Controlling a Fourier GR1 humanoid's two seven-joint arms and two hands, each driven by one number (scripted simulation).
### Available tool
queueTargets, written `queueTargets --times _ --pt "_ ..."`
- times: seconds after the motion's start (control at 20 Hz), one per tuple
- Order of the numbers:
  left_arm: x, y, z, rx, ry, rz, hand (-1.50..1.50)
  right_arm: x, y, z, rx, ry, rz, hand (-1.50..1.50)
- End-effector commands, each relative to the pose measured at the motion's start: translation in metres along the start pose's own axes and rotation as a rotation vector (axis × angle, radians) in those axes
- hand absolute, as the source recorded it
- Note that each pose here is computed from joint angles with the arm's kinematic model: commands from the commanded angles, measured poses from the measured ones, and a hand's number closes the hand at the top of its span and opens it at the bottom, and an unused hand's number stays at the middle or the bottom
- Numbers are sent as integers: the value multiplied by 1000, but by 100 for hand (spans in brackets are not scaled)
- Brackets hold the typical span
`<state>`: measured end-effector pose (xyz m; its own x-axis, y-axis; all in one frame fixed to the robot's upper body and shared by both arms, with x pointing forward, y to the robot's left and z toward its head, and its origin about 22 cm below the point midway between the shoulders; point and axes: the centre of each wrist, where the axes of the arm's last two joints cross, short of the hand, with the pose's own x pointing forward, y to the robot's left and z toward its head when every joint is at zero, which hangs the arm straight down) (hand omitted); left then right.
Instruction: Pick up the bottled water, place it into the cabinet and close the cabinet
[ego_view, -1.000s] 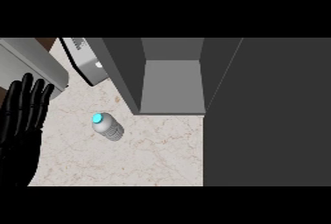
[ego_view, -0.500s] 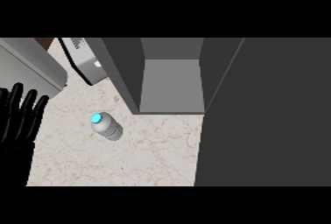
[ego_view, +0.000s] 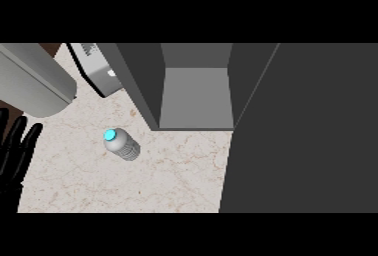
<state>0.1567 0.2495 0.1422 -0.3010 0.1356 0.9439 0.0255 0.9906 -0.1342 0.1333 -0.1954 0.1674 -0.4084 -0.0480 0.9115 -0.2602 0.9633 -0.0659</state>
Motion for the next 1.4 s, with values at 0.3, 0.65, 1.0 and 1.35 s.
queueTargets --times 0.3,0.65,1.0,1.35 --pt "-11 16 -2 -4 94 -82 -150 11 11 7 3 -21 11 -150" --pt "-51 33 -8 25 136 -101 -150 31 12 18 -3 -1 -5 -150" --pt "-93 31 -34 58 177 -103 -150 24 24 10 8 1 -3 -150" --pt "-130 59 -31 79 262 -118 -150 26 23 11 6 2 -4 -150"
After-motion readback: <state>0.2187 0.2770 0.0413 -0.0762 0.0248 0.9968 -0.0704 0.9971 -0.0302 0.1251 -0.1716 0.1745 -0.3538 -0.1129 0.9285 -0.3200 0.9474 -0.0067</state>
